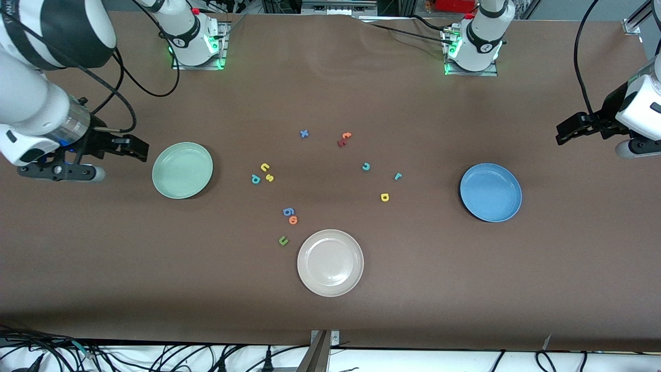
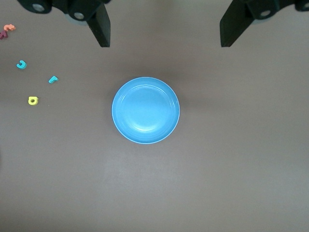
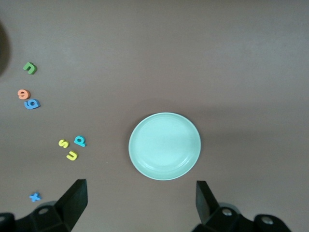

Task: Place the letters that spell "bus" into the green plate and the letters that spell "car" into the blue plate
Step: 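Reach the right gripper to the teal a while the left gripper reaches yellow letter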

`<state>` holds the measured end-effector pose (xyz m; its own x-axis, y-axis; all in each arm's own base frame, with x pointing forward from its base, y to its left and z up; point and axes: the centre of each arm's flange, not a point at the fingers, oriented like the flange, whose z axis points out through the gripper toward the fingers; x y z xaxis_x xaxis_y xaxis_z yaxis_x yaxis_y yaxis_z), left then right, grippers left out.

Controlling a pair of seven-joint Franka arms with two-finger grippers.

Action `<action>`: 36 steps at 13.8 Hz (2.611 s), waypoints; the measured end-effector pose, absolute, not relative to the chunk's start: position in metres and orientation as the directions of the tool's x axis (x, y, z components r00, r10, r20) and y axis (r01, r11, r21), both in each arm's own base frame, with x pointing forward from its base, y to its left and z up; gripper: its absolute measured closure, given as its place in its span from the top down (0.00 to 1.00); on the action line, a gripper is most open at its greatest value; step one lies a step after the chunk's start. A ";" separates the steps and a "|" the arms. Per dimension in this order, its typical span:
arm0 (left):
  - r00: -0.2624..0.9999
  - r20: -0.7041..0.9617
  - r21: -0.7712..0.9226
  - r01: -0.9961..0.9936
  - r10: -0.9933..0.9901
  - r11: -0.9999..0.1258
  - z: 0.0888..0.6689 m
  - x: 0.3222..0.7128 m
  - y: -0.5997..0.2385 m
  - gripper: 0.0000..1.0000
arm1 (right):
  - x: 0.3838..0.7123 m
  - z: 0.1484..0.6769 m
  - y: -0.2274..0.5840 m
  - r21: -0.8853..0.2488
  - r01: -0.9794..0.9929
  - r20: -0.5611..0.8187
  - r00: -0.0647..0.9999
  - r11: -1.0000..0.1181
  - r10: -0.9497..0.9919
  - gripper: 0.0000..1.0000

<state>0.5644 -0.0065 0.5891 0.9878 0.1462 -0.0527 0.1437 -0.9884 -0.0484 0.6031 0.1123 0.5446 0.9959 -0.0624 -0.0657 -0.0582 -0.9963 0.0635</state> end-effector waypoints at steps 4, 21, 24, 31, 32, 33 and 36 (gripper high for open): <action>0.988 -0.053 -0.048 0.143 0.146 -0.989 0.589 0.564 -0.007 1.00 | 0.593 0.517 0.170 0.094 -0.183 -0.091 0.977 -0.979 -0.192 0.99; 0.968 -0.243 -0.055 0.041 0.054 -0.998 0.489 0.584 -0.097 1.00 | 0.541 0.229 0.261 0.010 -0.377 0.016 0.926 -0.926 -0.377 0.98; 0.957 -0.284 -0.005 0.055 0.055 -0.998 0.460 0.588 -0.129 1.00 | 0.538 0.208 0.265 -0.015 -0.425 -0.017 0.905 -0.905 -0.425 0.98; 0.979 -0.169 0.058 0.121 0.110 -0.991 0.370 0.613 -0.231 1.00 | 0.534 0.181 0.268 -0.015 -0.449 -0.022 0.894 -0.894 -0.448 0.94; 0.980 -0.152 0.057 0.138 0.128 -0.989 0.349 0.612 -0.254 1.00 | 0.533 0.176 0.271 -0.019 -0.451 -0.022 0.892 -0.892 -0.451 0.94; 0.980 -0.141 0.055 0.151 0.142 -0.987 0.327 0.609 -0.275 1.00 | 0.530 0.173 0.274 -0.020 -0.452 -0.026 0.892 -0.892 -0.452 0.91; 0.979 -0.127 0.049 0.169 0.162 -0.984 0.271 0.599 -0.315 1.00 | 0.528 0.172 0.279 -0.020 -0.454 -0.030 0.891 -0.891 -0.453 0.87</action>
